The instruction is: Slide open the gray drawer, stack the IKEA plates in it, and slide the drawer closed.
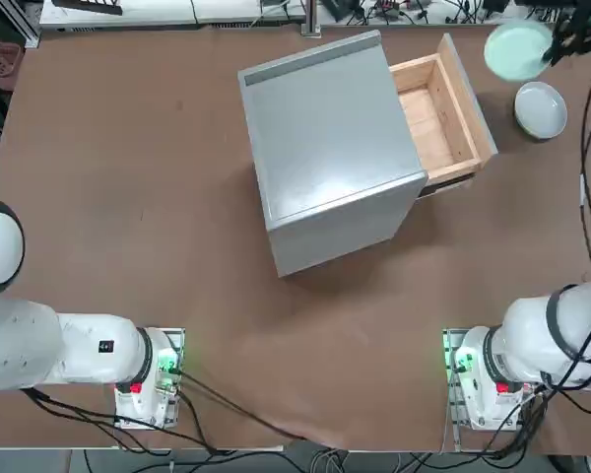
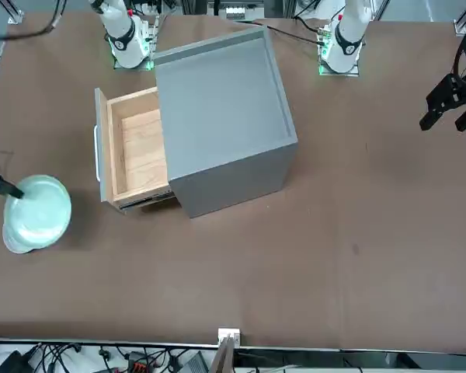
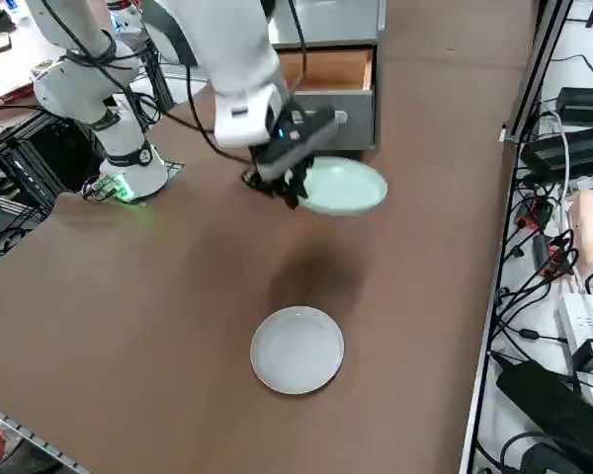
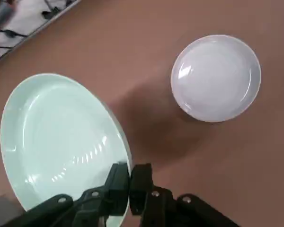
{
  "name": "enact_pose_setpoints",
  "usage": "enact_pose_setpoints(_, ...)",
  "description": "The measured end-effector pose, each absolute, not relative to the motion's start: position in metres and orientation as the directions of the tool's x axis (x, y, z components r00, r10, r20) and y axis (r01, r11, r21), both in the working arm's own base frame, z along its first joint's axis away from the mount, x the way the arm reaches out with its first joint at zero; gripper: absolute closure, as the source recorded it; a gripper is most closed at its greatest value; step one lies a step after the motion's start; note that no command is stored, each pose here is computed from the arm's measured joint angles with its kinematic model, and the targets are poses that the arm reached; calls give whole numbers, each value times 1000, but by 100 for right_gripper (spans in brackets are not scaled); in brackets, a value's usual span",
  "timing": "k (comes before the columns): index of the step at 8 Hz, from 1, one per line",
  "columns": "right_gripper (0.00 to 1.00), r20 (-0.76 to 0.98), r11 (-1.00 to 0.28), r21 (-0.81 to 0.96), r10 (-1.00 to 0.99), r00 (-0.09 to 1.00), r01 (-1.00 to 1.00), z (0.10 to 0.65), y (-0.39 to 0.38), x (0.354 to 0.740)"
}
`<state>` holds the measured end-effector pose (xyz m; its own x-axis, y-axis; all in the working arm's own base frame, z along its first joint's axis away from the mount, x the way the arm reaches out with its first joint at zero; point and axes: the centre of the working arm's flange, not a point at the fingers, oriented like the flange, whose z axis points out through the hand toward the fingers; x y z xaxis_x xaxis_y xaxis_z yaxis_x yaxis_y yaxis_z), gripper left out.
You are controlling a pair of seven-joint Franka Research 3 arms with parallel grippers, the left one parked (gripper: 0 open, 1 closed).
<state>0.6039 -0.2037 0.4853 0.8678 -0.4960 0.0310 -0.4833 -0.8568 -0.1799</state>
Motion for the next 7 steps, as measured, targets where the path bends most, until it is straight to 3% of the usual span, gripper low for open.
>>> enact_pose_setpoints(3, 100, -20, -880, -244, -415, 909, -407, 581, -152, 561)
enact_pose_setpoints(7, 100, -101, -945, -248, -192, 976, -211, 588, -16, 548)
